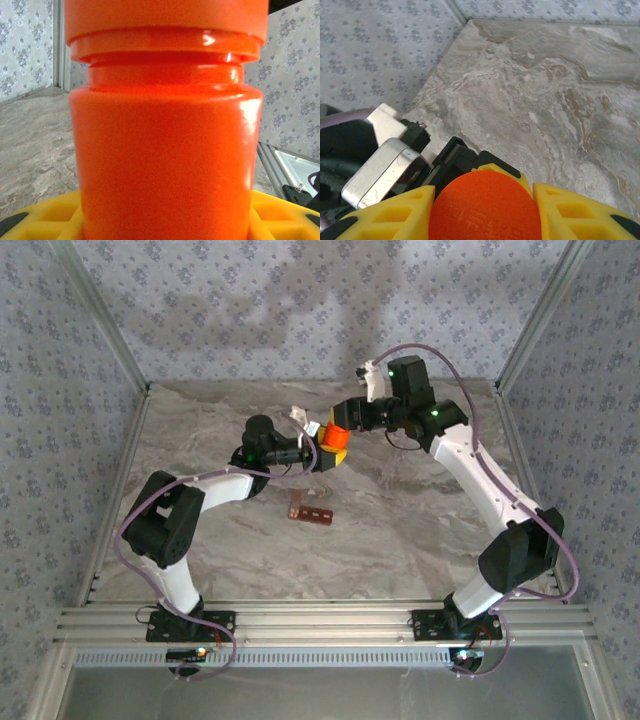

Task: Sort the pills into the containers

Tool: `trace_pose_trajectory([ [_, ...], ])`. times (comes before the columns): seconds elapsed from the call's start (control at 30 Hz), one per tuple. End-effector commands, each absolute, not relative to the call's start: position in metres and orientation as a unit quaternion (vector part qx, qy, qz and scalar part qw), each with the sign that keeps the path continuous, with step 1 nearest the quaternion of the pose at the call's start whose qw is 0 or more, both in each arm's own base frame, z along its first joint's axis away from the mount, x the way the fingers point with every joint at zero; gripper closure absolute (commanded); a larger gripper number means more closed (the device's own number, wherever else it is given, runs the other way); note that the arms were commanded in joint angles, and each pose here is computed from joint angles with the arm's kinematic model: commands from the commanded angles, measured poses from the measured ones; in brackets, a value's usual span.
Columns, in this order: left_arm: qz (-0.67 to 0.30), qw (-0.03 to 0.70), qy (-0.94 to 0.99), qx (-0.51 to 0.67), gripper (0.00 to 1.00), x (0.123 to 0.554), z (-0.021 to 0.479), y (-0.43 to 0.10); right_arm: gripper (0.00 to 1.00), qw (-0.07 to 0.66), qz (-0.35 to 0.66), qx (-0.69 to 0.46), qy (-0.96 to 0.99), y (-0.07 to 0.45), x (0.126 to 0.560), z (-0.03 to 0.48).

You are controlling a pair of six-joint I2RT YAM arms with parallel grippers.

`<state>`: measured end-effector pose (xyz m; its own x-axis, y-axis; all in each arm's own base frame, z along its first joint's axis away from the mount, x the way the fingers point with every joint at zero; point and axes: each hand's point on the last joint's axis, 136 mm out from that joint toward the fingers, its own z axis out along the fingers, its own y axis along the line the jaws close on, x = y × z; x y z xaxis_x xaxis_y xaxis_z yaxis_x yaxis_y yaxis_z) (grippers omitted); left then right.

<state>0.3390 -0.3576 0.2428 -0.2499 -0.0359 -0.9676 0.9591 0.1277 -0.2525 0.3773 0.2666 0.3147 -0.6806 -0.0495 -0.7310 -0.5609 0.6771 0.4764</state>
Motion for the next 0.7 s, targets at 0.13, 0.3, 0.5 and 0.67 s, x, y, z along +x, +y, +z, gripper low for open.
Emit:
trace_pose_trajectory([
  [0.13,-0.508,0.531,0.533,0.419,1.0,0.333,0.291,-0.355,0.63,0.311,0.301,-0.109,0.895,0.272,0.365,0.273],
  [0.3,-0.505,0.532,0.535,0.419,1.0,0.334,0.29,-0.355,0.61,0.307,0.301,-0.089,0.898,0.273,0.363,0.269],
  [0.5,-0.503,0.527,0.542,0.419,1.0,0.335,0.283,-0.355,0.58,0.314,0.324,-0.084,0.888,0.273,0.369,0.289],
  [0.67,-0.504,0.522,0.548,0.418,1.0,0.335,0.277,-0.356,0.47,0.343,0.354,-0.08,0.866,0.266,0.379,0.327],
])
